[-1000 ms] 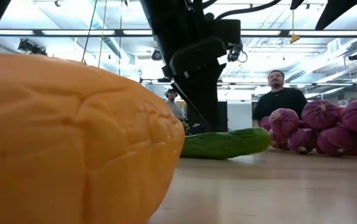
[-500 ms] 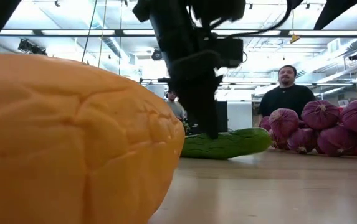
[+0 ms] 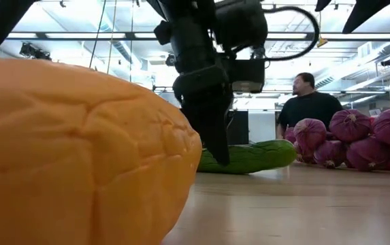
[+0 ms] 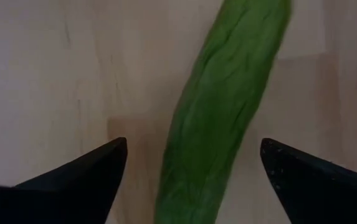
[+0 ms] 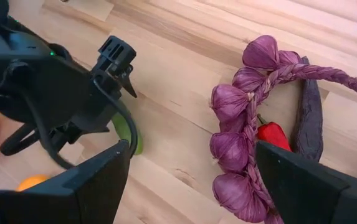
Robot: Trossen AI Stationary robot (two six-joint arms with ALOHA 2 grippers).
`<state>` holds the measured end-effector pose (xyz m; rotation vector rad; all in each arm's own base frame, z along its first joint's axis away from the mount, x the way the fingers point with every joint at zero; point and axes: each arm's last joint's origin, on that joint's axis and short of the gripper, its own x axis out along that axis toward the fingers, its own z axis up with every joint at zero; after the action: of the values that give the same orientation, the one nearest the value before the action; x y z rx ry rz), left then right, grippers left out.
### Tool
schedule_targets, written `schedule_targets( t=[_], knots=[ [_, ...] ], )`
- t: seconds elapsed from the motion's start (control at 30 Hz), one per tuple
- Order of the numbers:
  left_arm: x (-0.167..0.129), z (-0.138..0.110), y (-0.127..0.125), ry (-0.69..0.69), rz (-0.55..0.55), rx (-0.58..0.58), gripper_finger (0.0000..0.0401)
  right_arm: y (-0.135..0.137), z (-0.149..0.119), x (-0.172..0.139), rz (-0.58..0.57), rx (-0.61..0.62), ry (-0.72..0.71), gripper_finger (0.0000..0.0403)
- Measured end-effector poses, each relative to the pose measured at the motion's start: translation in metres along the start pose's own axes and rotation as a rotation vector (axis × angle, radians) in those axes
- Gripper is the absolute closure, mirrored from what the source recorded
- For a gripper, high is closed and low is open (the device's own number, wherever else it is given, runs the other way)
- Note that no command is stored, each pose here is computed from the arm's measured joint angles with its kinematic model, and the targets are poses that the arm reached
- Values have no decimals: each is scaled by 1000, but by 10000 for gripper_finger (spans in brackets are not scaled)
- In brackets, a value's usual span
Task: Build produce basket
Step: Put the cucumber into the wire basket
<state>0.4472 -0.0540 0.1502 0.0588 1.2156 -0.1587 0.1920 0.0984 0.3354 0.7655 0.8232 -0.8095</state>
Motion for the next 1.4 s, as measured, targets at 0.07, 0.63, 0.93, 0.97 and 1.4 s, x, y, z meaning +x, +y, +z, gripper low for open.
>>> schedule_targets(
  t=[0.07, 0.63, 0.93, 0.97, 1.4],
  knots=[
    [0, -1, 2, 7, 1, -3, 52, 0, 0, 0, -4, -2, -3, 55],
    [-8, -3, 14, 94, 13, -51, 290, -5, 1, 0, -42, -25, -33, 55],
    [-52, 12, 46, 154, 131, -115, 286, -8, 1, 0, -72, -42, -36, 55],
    [-59, 13, 52, 161, 156, -132, 281, -8, 1, 0, -74, -44, -37, 55],
    [-161, -10, 154, 55, 292, -459, 281, -12, 2, -1, -109, -15, -55, 55]
  ],
)
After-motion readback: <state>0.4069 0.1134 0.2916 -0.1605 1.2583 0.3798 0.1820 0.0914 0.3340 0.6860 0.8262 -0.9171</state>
